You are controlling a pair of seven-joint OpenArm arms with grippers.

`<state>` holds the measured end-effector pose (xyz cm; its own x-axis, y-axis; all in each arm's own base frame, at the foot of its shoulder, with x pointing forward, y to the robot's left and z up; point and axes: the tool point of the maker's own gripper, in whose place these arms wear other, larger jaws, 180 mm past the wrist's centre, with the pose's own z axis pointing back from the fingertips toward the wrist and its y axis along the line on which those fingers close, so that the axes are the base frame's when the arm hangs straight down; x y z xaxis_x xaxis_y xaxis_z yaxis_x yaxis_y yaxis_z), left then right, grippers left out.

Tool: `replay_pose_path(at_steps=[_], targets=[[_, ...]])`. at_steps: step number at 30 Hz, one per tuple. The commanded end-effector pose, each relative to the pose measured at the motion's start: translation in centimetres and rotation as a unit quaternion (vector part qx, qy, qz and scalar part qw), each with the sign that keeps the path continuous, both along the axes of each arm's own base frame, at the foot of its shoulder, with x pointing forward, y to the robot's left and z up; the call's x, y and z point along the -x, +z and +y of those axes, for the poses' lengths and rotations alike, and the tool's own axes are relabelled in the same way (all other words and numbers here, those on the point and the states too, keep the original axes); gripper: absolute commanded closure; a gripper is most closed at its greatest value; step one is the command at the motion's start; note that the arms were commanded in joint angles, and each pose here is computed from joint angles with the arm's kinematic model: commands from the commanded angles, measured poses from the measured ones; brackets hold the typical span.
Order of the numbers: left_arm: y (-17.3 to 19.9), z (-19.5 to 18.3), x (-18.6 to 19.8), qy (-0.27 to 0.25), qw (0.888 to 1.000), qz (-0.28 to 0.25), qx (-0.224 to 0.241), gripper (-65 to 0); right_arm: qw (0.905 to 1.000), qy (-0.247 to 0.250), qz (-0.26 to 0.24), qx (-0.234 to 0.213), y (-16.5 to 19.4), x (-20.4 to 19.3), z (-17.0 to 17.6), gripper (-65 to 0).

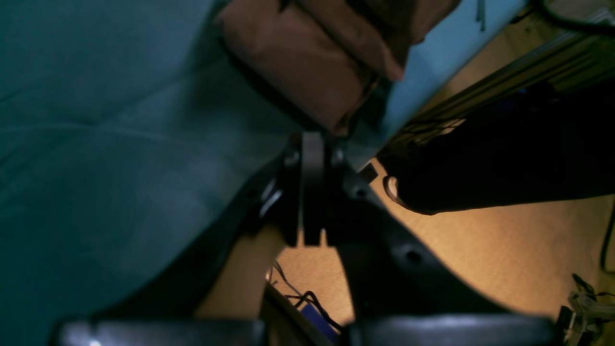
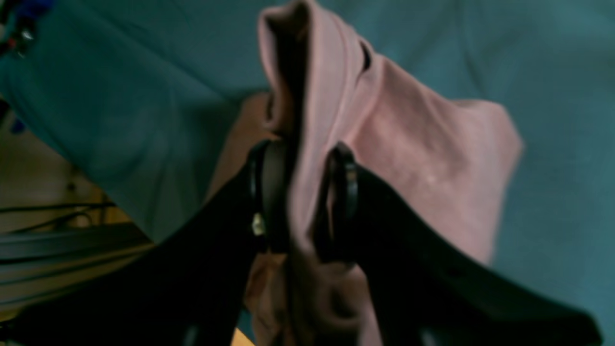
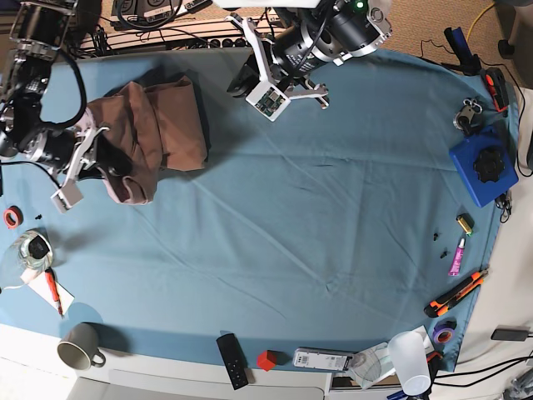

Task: Fold the T-shirt properly
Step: 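Tuck and flatten the folded shirt's edge with the right gripper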

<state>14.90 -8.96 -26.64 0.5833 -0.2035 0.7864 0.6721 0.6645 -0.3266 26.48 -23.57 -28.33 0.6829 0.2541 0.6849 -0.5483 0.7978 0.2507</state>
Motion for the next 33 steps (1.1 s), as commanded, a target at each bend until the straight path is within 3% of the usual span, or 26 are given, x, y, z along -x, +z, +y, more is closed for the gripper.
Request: replay_pose_path(at_steps=[1,8,15,19,24,28,33], targets=[[1.3,-0.4,-0.3,0.004,1.000,-0.014,0.024,0.0,0.9997,0.005,-0.025,0.002,1.7,-0.7,-0.3,-14.3],[1.4,-0.5,-0.3,0.005,1.000,-0.016,0.026,0.0,0.9990,0.019,-0.035,0.019,3.1,-0.7,-0.9,-14.3],[1.8,-0.6,-0.6,0.010,0.999,-0.025,0.037,0.0,0.9929,0.075,-0.084,-0.038,6.5,-0.1,3.0,-14.3],[1.8,-0.6,-0.6,0.010,0.999,-0.024,0.037,0.0,0.9908,0.086,-0.092,-0.049,7.1,0.1,3.7,-14.3],[1.8,-0.6,-0.6,0.010,0.999,-0.024,0.037,0.0,0.9911,0.085,-0.093,-0.044,7.1,0.0,3.6,-14.3],[1.8,-0.6,-0.6,0.010,0.999,-0.024,0.036,0.0,0.9953,0.059,-0.076,0.007,5.4,-0.5,1.7,-14.3],[1.8,-0.6,-0.6,0.009,0.999,-0.024,0.036,0.0,0.9996,0.008,-0.023,-0.012,2.5,-0.8,-1.0,-14.2]])
